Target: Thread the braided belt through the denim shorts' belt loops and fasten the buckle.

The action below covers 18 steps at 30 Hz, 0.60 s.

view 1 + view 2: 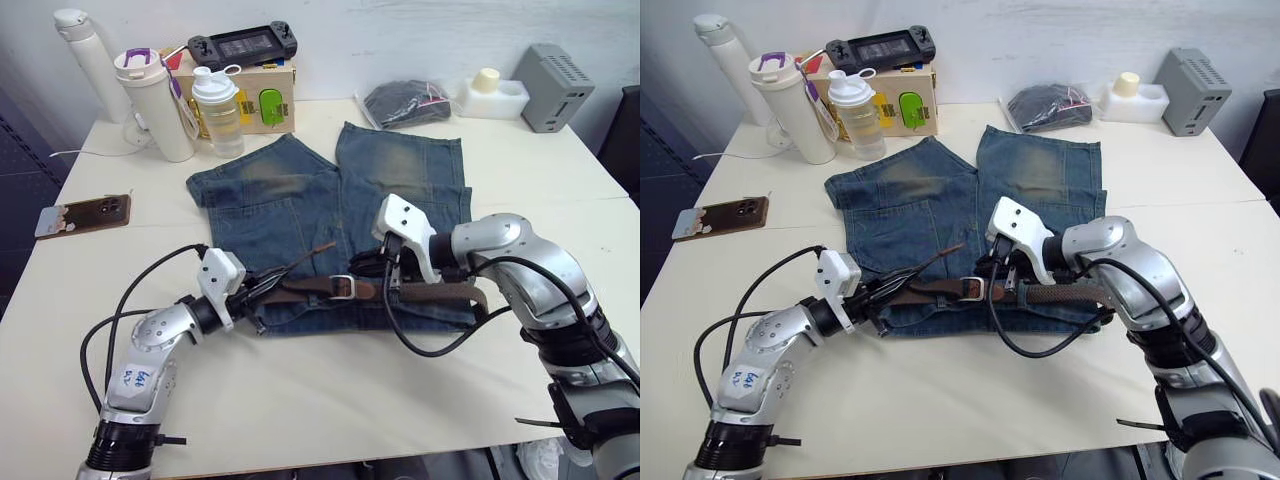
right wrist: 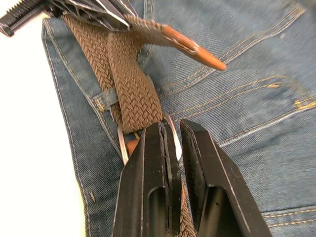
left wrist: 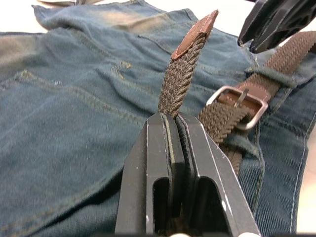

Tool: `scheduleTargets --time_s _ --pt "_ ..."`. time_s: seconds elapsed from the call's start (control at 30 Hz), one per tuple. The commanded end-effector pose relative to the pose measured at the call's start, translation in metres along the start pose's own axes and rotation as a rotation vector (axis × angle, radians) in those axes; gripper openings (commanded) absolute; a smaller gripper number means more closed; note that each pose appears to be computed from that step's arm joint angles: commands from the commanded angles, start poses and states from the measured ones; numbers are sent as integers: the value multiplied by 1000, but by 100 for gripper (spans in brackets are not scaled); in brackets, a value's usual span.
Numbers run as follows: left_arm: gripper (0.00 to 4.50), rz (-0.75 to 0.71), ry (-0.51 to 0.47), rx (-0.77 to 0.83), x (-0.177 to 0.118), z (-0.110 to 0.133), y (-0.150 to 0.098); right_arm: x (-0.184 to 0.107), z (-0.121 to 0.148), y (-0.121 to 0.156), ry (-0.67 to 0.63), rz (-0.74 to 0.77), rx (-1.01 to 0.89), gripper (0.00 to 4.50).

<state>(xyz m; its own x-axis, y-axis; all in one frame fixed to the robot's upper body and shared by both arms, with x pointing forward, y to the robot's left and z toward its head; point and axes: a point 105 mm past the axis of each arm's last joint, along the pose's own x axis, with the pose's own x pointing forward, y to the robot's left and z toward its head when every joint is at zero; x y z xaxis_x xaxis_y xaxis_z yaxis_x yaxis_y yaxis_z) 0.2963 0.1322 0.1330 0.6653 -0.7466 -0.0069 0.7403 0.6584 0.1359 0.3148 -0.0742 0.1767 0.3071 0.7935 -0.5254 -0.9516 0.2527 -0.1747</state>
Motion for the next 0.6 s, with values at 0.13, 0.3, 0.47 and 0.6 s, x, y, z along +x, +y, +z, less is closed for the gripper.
scheduleTargets --time_s 0.13,0.3,0.47,0.6 --pt "0 26 -26 44 -9 13 4 4 -10 5 49 24 -23 53" --pt "0 14 -17 50 -11 16 4 4 -13 8 48 6 1 53" --pt "0 1 -5 55 -12 17 3 7 -16 8 49 -10 13 53" --pt "0 -2 -1 57 -11 16 4 14 -17 8 40 -21 32 53"
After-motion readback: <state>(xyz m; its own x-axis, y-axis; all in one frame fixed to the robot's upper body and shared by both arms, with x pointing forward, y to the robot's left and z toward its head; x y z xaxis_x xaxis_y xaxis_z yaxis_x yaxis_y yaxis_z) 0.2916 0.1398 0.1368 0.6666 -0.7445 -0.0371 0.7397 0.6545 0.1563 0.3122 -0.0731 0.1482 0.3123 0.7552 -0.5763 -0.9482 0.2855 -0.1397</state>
